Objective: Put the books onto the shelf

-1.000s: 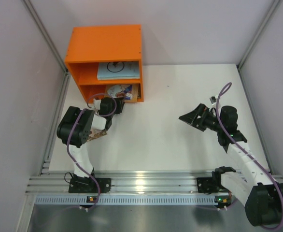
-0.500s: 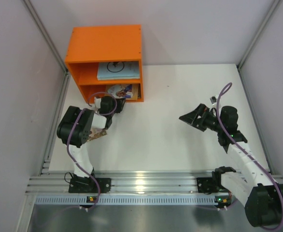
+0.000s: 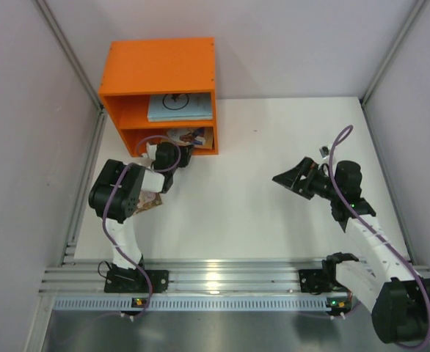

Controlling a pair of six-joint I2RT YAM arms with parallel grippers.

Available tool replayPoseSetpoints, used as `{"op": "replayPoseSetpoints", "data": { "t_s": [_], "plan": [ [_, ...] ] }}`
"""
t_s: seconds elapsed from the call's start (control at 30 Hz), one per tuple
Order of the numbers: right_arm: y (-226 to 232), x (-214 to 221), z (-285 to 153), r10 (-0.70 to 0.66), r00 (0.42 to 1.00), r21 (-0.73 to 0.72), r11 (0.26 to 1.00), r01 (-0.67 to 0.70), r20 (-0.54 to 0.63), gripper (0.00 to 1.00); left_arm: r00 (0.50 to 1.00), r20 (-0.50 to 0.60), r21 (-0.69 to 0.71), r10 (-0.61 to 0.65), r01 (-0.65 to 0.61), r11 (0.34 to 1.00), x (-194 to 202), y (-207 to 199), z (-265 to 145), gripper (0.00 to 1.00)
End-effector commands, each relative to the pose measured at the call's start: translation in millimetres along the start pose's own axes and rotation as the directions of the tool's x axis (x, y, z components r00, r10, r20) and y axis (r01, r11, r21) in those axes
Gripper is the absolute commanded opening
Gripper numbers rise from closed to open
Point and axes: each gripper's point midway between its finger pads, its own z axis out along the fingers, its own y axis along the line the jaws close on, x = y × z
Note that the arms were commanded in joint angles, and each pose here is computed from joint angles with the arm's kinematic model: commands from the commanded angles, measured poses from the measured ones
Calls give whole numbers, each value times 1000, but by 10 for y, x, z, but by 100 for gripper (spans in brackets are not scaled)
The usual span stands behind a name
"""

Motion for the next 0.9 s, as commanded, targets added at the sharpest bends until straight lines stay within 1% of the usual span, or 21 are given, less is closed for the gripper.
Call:
{"op": "replayPoseSetpoints", "data": {
  "t_s": [0.0, 0.3, 0.53, 0.67, 0.77, 0.87],
  "plan": [
    [2, -94, -2, -34, 999, -6, 999, 34, 29, 100, 1000, -10, 36, -2, 3, 999, 92, -137, 44, 6],
    [-6, -82, -8, -34, 999, -5, 999, 34, 30, 100, 1000, -22, 44, -18, 19, 999, 234, -175, 98, 8],
    [5, -92, -9, -33, 999, -7, 999, 33, 32, 100, 1000, -11, 41, -17, 18, 999, 239, -161, 113, 9],
    [4, -93, -8, -30, 999, -6, 1000, 30, 33, 100, 1000, -17, 47, -13, 14, 999, 251, -191, 130, 14],
    [-9, -88, -7, -26, 999, -2, 1000, 26, 33, 100, 1000, -24, 49, -16, 17, 999, 267, -199, 148, 15],
    [-3, -91, -8, -25, 999, -3, 1000, 25, 35, 100, 999, -31, 49, -18, 20, 999, 284, -201, 153, 21]
  ]
}}
